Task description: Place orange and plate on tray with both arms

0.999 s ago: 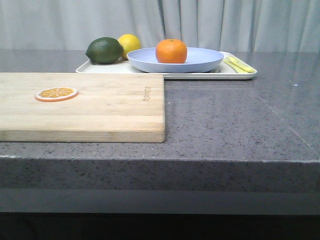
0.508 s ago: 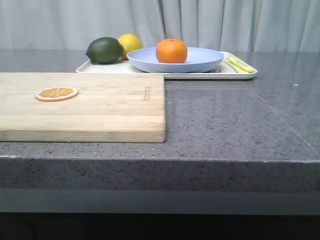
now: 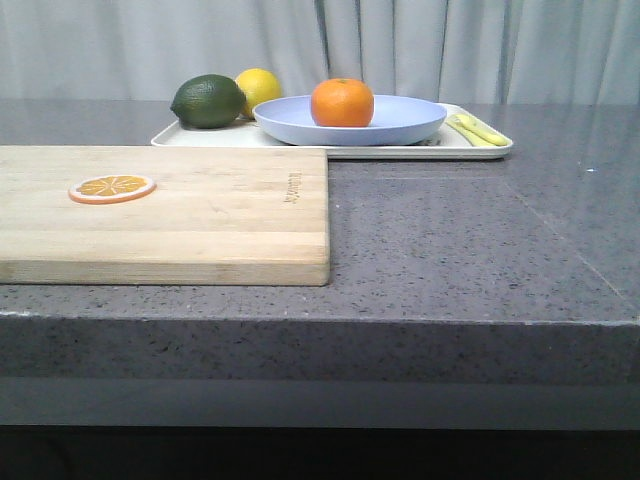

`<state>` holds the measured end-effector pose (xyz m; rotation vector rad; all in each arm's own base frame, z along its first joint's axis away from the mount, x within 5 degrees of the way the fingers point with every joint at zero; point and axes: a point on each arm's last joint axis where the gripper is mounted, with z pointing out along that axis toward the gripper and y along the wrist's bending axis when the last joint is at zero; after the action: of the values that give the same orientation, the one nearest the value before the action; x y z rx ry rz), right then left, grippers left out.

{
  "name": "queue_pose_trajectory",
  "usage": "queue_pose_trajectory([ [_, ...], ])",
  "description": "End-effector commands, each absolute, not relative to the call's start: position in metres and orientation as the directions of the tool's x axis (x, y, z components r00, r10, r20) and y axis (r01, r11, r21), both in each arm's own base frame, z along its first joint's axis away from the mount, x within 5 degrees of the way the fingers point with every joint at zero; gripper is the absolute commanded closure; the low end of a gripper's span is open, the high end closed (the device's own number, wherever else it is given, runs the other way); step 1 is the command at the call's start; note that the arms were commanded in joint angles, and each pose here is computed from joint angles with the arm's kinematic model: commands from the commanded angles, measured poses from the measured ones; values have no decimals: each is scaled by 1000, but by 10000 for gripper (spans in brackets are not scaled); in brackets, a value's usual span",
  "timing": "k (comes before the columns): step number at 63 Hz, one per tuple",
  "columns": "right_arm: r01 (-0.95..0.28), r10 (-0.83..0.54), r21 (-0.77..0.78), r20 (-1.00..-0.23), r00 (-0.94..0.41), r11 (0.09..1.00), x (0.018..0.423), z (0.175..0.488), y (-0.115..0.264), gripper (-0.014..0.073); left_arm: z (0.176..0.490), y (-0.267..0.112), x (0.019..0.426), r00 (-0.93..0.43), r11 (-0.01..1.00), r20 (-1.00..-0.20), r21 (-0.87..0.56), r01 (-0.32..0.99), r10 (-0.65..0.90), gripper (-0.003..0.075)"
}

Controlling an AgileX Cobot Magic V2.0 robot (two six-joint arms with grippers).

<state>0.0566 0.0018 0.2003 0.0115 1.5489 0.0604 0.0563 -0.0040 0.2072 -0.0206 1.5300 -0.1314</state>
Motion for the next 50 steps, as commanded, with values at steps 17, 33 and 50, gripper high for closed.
queue_pose_trajectory([
  [17,-25,66,63,-986,150,998,53,217,1,660,207,-4,56,106,991,-988,-102,84,-111,740],
  [33,11,60,63,-986,153,998,53,217,-1,660,207,-4,56,106,991,-988,-102,84,-111,740],
  [50,11,60,63,-986,153,998,53,217,-1,660,207,-4,56,106,991,-988,-102,84,-111,740],
])
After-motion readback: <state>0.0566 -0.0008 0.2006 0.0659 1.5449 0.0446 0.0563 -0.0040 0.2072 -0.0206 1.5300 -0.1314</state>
